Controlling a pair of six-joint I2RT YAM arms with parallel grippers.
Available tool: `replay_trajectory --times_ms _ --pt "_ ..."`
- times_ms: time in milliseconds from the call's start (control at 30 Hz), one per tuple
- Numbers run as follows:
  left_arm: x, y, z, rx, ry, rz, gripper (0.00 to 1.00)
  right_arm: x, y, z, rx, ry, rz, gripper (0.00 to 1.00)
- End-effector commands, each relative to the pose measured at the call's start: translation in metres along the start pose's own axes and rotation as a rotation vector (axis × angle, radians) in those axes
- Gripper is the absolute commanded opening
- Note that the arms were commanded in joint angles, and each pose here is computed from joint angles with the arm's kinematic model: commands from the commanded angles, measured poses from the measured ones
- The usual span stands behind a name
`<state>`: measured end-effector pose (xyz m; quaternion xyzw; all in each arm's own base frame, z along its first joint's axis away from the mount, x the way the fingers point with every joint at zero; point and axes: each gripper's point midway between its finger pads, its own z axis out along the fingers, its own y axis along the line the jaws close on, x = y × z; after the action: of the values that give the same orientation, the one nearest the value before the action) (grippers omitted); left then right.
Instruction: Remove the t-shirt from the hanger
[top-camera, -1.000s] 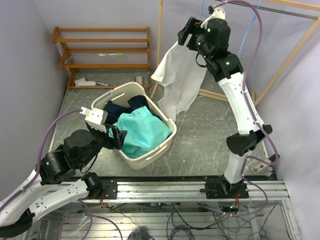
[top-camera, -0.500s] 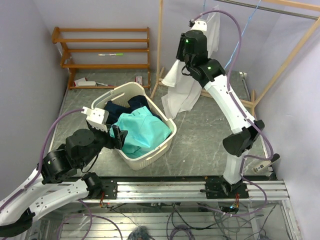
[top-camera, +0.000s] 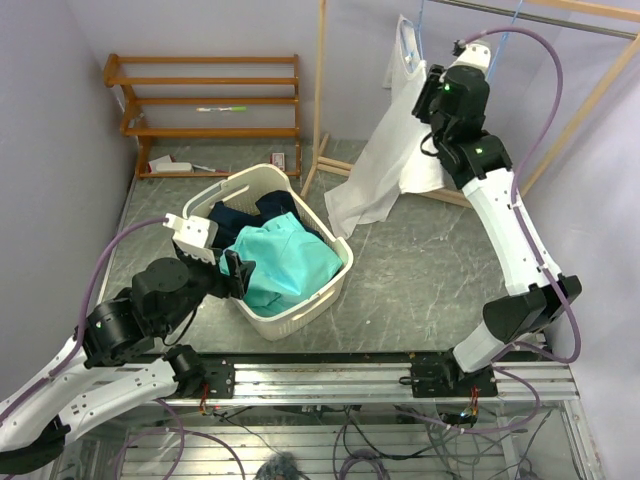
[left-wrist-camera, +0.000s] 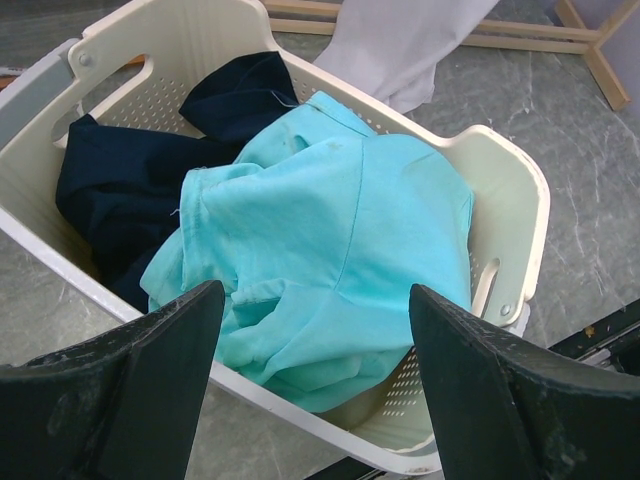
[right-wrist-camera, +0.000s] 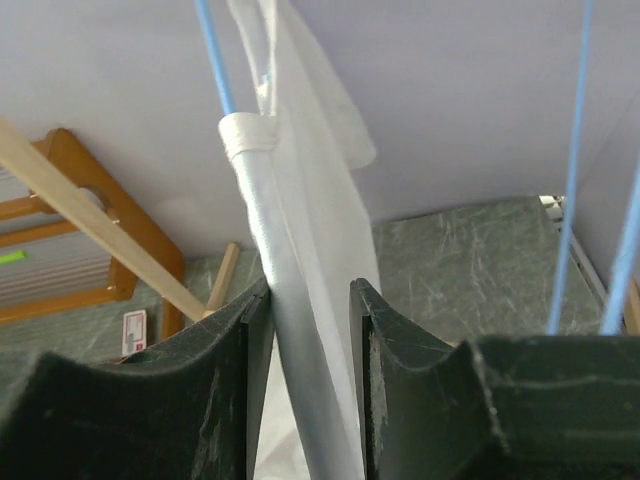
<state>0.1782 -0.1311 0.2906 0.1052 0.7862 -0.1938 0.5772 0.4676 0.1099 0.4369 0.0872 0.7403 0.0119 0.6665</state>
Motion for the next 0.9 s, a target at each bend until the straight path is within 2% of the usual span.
replay_trajectory --times_ms 0,100,400,667,867 --pt "0.003 0.005 0.003 -0.033 0.007 -0.007 0.86 -0.001 0.002 0.013 -0.096 -0.006 0.051 0.36" --pt "0.004 0.004 0.004 -0.032 0.012 -0.004 0.86 0.000 0.007 0.018 -0.134 -0.008 0.042 0.33" --pt "0.005 0.003 0.006 -0.030 0.020 0.000 0.84 -0.012 0.015 0.019 -0.187 -0.044 0.050 0.00" --pt "0.003 0.003 0.004 -0.023 0.009 -0.004 0.81 -0.062 0.016 -0.002 -0.224 -0.184 0.060 0.00" --pt "0.001 0.003 0.002 -0.020 -0.002 -0.009 0.83 -0.093 0.013 -0.022 -0.237 -0.255 0.070 0.00"
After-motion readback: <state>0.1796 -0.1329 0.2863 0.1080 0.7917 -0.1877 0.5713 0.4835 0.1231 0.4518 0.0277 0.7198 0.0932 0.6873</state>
